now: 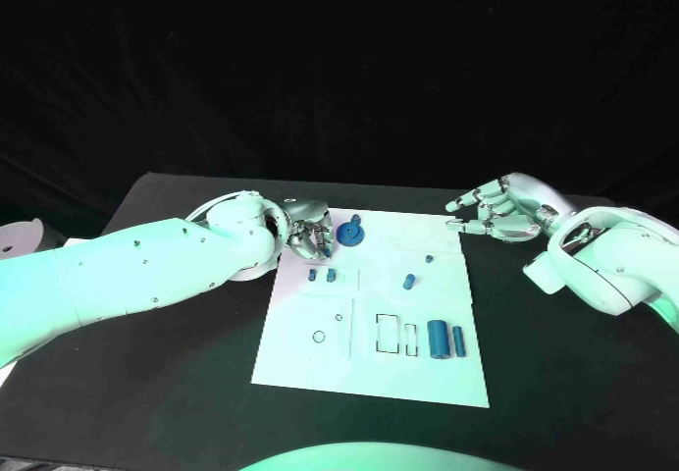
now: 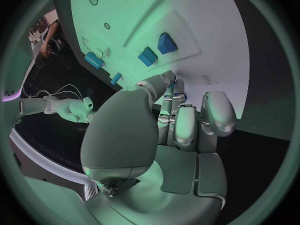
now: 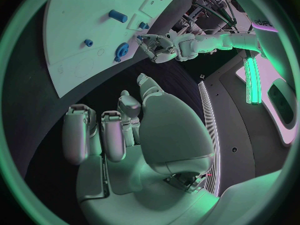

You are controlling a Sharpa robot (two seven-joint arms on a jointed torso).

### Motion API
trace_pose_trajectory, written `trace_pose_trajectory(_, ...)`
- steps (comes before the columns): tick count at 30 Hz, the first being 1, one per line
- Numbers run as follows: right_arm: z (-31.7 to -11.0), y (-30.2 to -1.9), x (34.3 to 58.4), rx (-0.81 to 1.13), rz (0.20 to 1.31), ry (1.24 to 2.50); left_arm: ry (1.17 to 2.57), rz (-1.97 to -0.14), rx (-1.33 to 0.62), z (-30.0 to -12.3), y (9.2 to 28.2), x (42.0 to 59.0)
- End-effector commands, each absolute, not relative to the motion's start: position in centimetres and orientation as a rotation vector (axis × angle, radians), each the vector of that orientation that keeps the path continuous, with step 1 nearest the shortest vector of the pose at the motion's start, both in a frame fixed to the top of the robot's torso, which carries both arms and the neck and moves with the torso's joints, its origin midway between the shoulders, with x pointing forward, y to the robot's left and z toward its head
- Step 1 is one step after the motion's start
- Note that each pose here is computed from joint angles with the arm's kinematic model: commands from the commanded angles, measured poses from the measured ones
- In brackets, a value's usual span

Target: Assemble the parts on the task board

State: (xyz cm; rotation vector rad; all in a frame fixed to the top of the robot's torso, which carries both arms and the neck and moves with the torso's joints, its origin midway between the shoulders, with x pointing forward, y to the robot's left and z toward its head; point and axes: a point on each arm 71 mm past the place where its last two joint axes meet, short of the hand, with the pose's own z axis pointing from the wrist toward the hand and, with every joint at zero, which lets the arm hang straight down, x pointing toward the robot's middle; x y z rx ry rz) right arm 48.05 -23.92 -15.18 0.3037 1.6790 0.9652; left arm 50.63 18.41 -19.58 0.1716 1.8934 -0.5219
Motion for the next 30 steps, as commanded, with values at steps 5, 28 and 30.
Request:
trace_pose_trajectory(5, -15.23, -23.73, 47.98, 0.285, 0.972, 1.688, 1.911, -0.514, 0.192, -19.73, 18.27, 50.57)
trace_pose_trajectory(28, -15.25, -23.69, 47.98, 0.284, 0.973, 1.69, 1.938, -0.49, 0.191, -20.35, 18.02, 50.82)
trace_pose_trajectory(30, -15.25, -23.7, 47.98, 0.285, 0.973, 1.69, 1.939, -0.487, 0.19, -20.37, 18.04, 50.83)
